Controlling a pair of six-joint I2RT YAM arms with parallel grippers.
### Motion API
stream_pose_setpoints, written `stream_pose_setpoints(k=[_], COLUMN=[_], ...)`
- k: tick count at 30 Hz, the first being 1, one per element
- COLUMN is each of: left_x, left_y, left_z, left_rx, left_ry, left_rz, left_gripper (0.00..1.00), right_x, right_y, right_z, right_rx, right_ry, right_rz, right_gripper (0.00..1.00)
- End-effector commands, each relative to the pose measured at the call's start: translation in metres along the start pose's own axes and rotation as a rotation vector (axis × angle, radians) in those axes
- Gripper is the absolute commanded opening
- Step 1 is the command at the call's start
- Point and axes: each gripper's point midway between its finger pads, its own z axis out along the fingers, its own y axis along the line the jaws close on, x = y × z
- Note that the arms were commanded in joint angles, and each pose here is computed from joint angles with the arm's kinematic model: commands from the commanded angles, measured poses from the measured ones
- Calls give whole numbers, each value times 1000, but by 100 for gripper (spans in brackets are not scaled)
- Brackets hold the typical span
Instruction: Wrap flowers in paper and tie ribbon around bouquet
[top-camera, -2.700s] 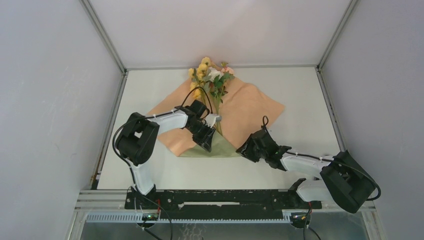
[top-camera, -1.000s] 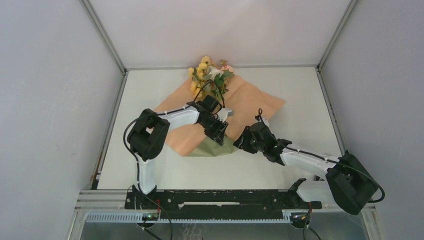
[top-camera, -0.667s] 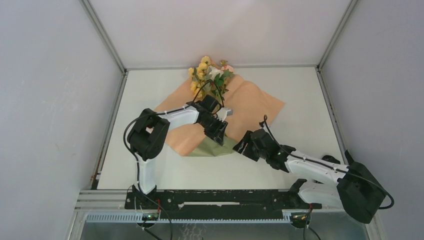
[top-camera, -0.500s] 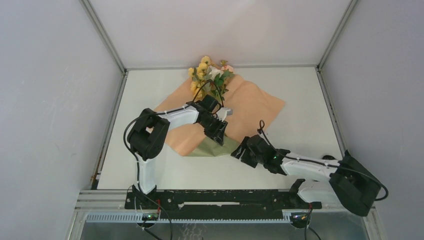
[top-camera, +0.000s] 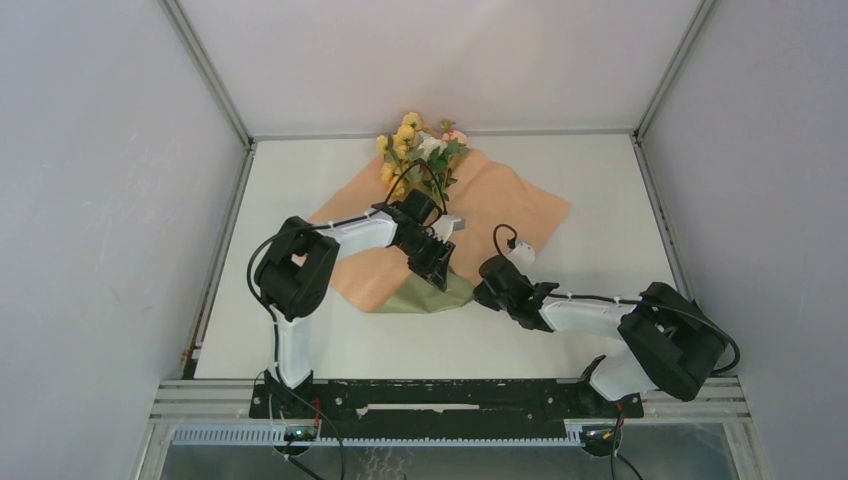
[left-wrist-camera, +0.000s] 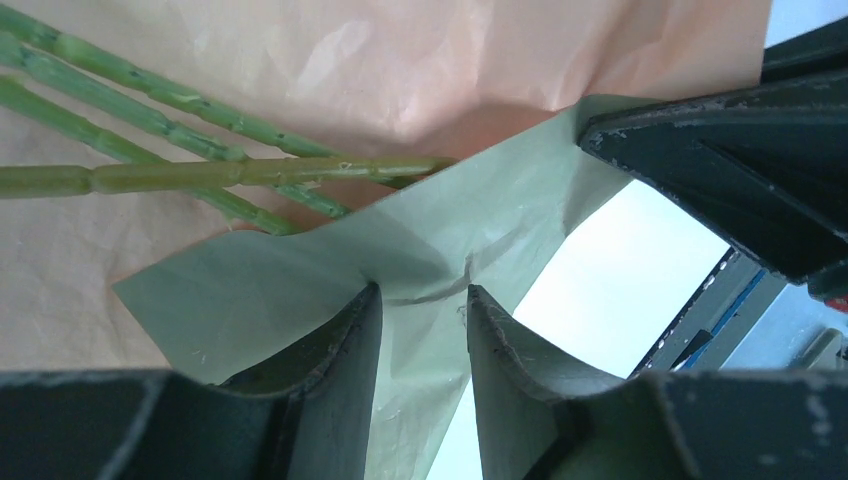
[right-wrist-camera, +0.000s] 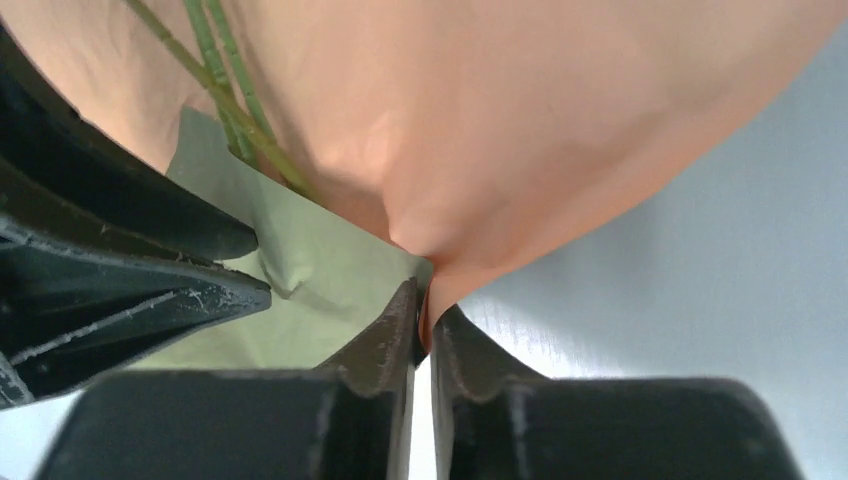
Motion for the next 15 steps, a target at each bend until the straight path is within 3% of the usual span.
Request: stream_pose_setpoints(k=[1,5,11,15], left_x=[-11,-18,-14,14], left_y=[12,4,-2,14], left_z=[-4,-28,-87,-88], left_rx=[-33,-12,-25,-68], left_ry=[-25,-40,-94,-73], left_rz=[16,66,114,100], left_gripper=[43,49,63,73], right_x=[-32,-42,-46,-45], right_y=[15,22,25,27], right_z=[-5,-14,-20,-23], right_rx=[46,85,94,107], right_ry=[-128,-165,-172,-176], right_rz=[-233,-367,-442,-500], right_gripper=[11,0,0,0])
